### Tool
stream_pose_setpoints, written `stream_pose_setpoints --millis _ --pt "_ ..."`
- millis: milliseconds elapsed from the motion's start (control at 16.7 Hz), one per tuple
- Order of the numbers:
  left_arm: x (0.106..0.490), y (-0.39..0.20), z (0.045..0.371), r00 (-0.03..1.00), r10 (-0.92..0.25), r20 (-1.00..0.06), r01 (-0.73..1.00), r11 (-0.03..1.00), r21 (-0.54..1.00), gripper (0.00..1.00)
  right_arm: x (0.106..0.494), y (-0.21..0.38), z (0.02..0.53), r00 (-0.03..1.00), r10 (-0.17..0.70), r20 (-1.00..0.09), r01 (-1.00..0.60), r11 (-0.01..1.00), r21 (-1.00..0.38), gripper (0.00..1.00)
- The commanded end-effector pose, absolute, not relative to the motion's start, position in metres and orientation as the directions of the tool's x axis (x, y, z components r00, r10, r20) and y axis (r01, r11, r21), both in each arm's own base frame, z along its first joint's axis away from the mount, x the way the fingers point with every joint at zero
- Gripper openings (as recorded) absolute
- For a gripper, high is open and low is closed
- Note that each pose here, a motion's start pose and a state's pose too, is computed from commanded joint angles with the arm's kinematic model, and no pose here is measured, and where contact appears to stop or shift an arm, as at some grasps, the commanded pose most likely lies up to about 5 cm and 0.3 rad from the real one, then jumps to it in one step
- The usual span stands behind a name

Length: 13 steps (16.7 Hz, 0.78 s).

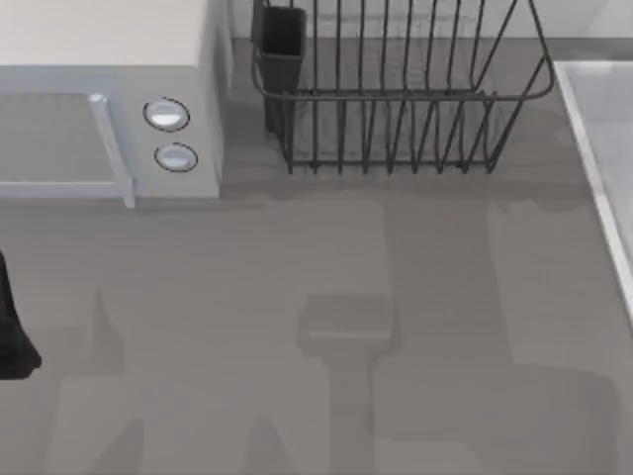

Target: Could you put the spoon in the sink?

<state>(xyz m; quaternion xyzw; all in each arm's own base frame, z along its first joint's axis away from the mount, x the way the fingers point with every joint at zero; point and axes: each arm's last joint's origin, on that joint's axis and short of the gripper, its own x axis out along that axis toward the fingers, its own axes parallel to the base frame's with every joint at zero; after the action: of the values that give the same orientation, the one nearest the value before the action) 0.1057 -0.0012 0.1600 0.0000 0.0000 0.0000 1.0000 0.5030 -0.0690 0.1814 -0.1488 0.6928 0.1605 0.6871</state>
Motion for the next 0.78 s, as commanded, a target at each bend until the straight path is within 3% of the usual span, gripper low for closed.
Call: stream_pose_setpoints --millis 720,780 --pt "0.106 -0.001 0.160 1.000 0.000 0.000 0.000 1.000 0.000 1.00 0.501 -0.069 0.155 0.010 0.010 -1.000 -0.422 0.907 0.005 0.00" --pt "0.106 -0.001 0.160 1.000 0.000 0.000 0.000 1.000 0.000 1.00 0.501 -0.069 0.155 0.010 0.010 -1.000 -0.422 0.907 0.005 0.08"
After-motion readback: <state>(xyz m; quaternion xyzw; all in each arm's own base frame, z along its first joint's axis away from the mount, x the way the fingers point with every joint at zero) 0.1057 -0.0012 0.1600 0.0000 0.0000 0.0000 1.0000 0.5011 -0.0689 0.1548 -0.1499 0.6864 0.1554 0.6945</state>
